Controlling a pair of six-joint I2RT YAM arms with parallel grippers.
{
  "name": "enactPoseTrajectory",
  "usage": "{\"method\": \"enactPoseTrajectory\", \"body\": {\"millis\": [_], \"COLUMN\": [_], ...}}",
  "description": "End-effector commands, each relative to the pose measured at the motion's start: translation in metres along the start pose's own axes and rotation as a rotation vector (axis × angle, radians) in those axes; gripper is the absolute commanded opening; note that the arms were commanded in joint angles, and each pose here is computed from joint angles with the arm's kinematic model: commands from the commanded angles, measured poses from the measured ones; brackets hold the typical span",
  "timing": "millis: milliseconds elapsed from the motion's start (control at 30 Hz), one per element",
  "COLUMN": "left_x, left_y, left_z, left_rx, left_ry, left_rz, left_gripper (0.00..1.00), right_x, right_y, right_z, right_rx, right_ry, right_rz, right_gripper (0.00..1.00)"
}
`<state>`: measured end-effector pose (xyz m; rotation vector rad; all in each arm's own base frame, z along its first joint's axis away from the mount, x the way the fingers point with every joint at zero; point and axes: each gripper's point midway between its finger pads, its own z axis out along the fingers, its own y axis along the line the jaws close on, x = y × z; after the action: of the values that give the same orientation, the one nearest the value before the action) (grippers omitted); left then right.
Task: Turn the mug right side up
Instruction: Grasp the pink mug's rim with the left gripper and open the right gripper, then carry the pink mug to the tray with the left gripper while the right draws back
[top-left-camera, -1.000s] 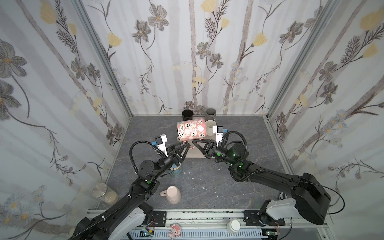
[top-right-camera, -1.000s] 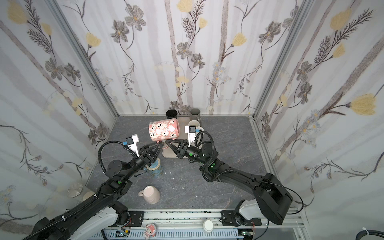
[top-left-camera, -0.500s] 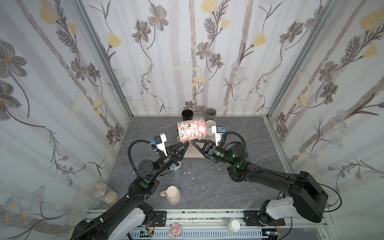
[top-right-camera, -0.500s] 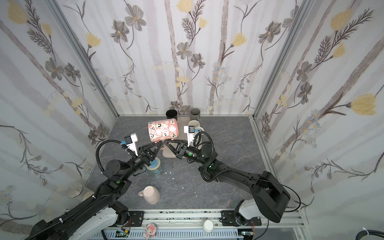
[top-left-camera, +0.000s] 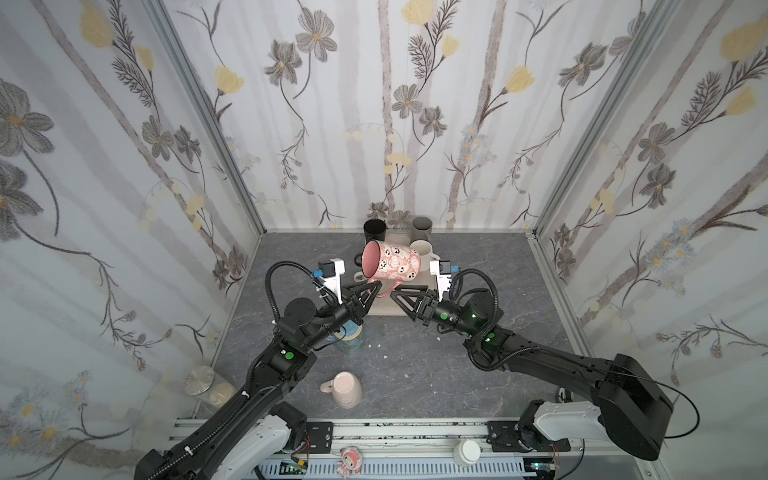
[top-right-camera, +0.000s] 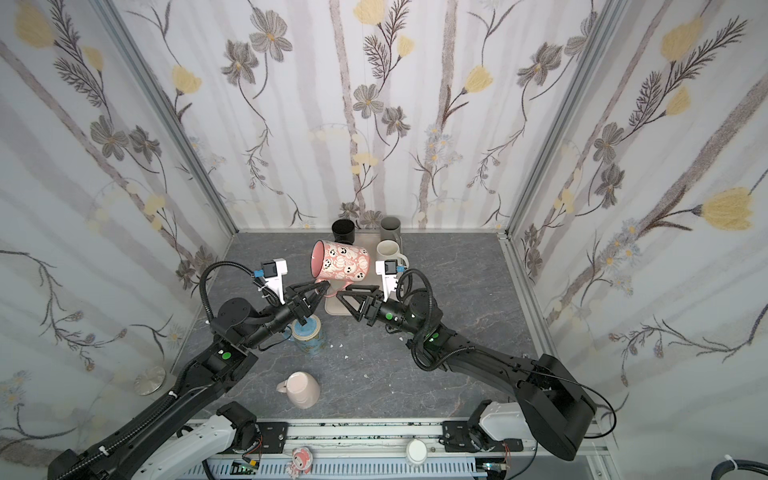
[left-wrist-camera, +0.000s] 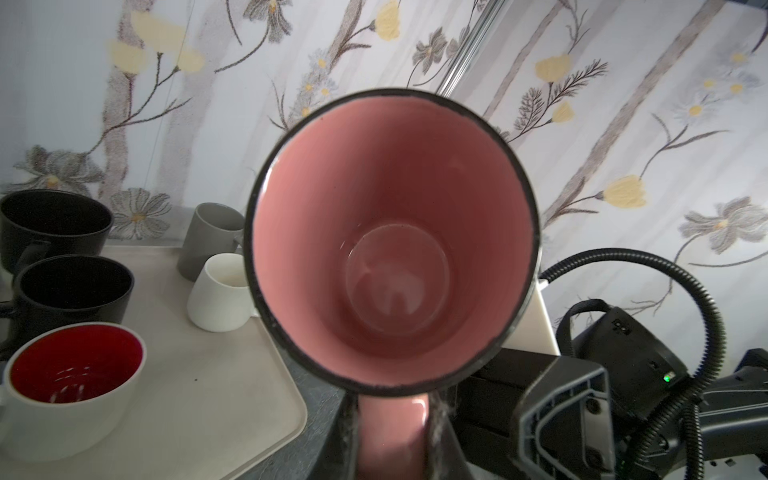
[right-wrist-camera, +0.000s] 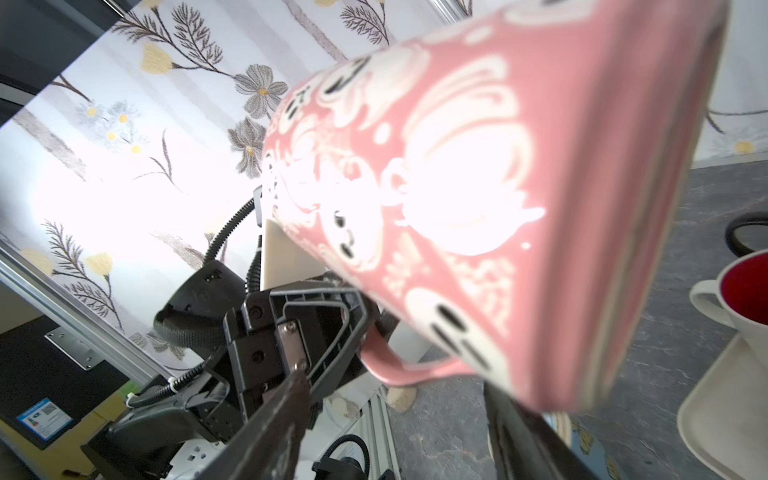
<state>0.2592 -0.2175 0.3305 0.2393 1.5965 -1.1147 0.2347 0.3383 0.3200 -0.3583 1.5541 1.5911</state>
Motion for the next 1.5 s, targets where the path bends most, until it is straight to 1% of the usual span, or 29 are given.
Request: {"method": "enactPoseTrajectory", "body": {"millis": [0, 200, 500, 767, 1067, 1167, 1467], "left_x": [-0.006, 0.006, 0.025, 0.045, 0.076, 0.079, 0.104], "left_y": [0.005, 0.026, 0.061, 0.093, 0.125, 0.132, 0.159], "left_z": [0.004, 0.015, 0.034, 0.037, 0.045, 0.049, 0.051], "left_rx": [-0.05, -0.146, -0.283, -0.398, -0.466, -0.488, -0.553], "left_ry": [0.014, 0.111, 0.266, 0.394, 0.477, 0.485, 0.571], "left_rz": [0.094, 0.152, 0.24, 0.337, 0.37, 0.375, 0.395], "left_gripper": [0.0, 0.0, 0.0, 0.0, 0.0, 0.0, 0.0], "right_x": [-0.015, -0.031, -0.044, -0.049, -0.051, -0.053, -0.053], "right_y": [-0.006, -0.023, -0.04, -0.049, -0.054, -0.054, -0.058], "right_z": [-0.015, -0.05, -0.084, -0.098, -0.103, -0.103, -0.106], "right_rx": [0.049, 0.195, 0.287, 0.315, 0.321, 0.317, 0.324], "right_ry": [-0.069, -0.151, -0.223, -0.254, -0.269, -0.274, -0.279], "right_rz": [-0.044, -0.082, -0.085, -0.066, -0.061, -0.061, -0.057], "right_gripper": [0.7, 0.74, 0.74, 0.75, 0.75, 0.75, 0.75]}}
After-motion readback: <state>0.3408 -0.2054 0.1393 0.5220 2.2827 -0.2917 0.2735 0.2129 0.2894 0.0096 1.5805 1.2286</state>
